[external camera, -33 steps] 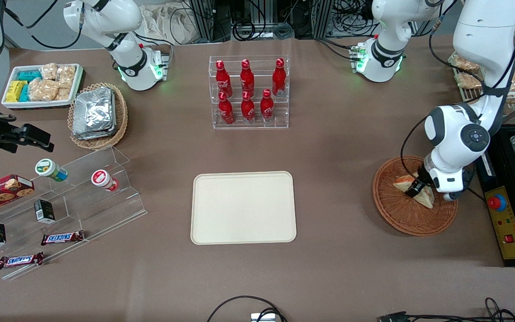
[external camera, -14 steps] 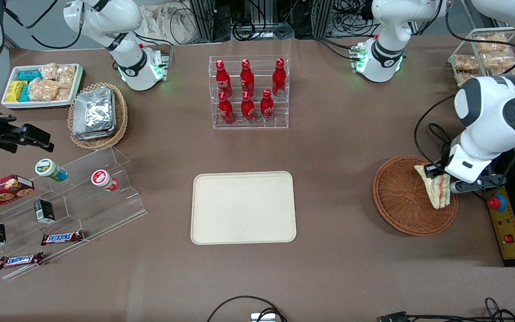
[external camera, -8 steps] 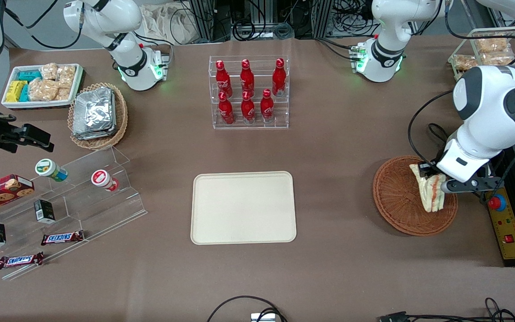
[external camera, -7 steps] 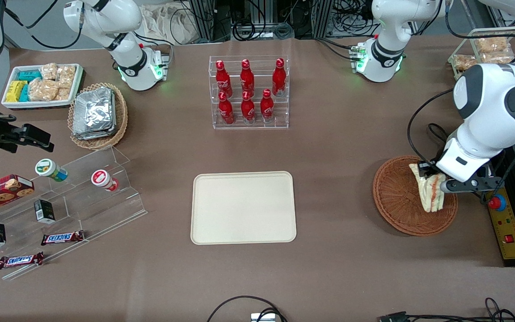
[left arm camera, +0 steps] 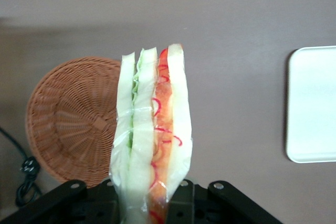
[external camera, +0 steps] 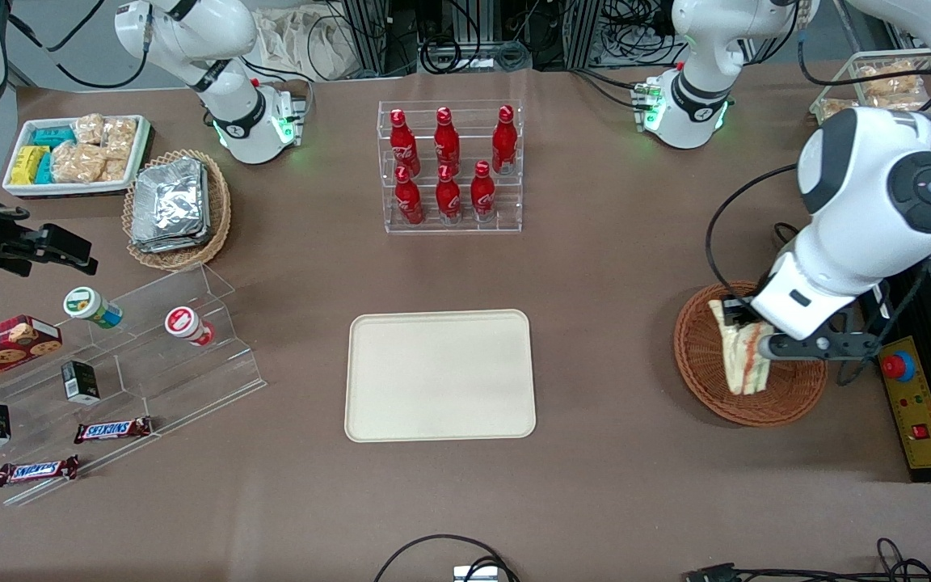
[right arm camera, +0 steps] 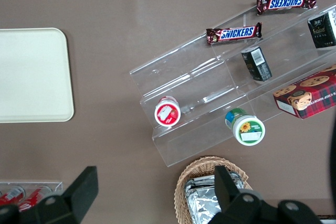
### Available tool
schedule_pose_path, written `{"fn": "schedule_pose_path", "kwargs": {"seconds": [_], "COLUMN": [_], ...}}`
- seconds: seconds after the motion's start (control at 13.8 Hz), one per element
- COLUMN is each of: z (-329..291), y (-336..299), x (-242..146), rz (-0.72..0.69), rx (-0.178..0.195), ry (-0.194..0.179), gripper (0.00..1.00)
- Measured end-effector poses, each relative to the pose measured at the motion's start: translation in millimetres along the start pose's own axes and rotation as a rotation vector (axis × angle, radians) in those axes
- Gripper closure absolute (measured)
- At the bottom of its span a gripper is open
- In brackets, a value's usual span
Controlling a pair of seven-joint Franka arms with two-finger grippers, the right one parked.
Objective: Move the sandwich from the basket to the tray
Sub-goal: 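Lift the sandwich out of the basket with the left gripper, then carry the sandwich over the cream tray and lower it onto the tray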
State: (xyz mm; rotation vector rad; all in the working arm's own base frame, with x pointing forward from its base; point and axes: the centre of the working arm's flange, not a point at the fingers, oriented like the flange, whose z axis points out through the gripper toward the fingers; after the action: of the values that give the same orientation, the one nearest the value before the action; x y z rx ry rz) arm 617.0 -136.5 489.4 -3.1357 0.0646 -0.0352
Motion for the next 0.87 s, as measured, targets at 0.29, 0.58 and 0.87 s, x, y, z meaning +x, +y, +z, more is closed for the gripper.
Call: {"fn": "schedule_pose_path", "kwargs": {"seconds": [0.29, 0.58, 0.87], "z": [7, 33, 69], "y": [54, 117, 179], "x": [8, 14, 15], "rz": [0.068, 0.055, 0.06], "rx": [-0.012, -0.007, -0.016], "ry": [0.0, -0.017, -0.043], "gripper": [0.81, 0.81, 0.81]}}
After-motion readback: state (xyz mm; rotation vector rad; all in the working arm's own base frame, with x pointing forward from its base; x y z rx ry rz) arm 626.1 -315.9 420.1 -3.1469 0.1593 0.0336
